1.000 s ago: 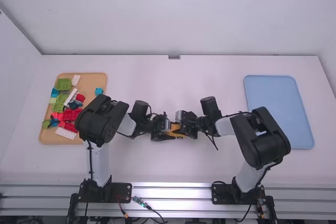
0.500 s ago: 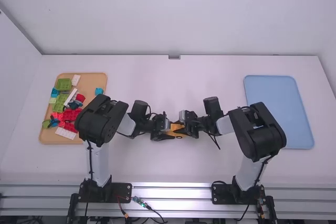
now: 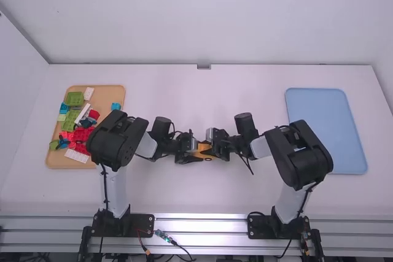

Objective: Assemble lego blocks to make yellow taxi

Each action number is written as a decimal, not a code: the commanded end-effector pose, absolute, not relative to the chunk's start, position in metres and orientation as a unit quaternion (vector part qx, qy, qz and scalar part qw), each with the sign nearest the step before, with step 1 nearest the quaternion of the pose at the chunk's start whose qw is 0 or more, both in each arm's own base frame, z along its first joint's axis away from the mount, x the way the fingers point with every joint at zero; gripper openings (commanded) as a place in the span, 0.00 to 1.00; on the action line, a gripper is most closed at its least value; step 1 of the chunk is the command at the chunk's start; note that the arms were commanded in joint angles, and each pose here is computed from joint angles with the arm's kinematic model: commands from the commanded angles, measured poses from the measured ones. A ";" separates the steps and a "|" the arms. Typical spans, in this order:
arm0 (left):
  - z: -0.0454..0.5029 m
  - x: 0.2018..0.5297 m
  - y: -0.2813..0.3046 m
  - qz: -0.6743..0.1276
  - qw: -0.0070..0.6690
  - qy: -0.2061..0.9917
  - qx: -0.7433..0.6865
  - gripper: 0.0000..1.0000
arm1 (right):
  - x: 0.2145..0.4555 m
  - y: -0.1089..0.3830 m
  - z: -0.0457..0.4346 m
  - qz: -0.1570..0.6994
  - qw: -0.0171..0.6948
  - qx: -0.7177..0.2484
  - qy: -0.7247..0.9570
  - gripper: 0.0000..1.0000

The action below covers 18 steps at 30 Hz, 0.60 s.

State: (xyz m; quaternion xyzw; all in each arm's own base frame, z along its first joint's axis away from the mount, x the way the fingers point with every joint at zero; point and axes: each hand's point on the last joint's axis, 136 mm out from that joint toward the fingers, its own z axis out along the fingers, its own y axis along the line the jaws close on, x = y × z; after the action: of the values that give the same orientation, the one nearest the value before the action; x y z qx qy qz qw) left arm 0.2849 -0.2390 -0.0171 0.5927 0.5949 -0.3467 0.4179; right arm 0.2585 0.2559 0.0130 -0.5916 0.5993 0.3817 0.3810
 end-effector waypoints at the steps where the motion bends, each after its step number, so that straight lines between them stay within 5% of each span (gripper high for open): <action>1: -0.019 0.281 -0.245 -0.350 0.413 0.588 0.600 0.43 | 0.249 0.255 -0.017 0.355 0.338 -0.591 0.640 0.00; 18: -0.019 0.281 -0.245 -0.350 0.413 0.589 0.600 0.42 | 0.251 0.259 -0.030 0.315 0.300 -0.604 0.668 0.00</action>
State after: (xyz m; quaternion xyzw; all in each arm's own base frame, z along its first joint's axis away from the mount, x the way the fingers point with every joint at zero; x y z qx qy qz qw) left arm 0.2874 -0.2352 -0.0170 0.5885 0.5984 -0.3456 0.4198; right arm 0.2615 0.2624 0.0104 -0.5995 0.6202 0.3593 0.3561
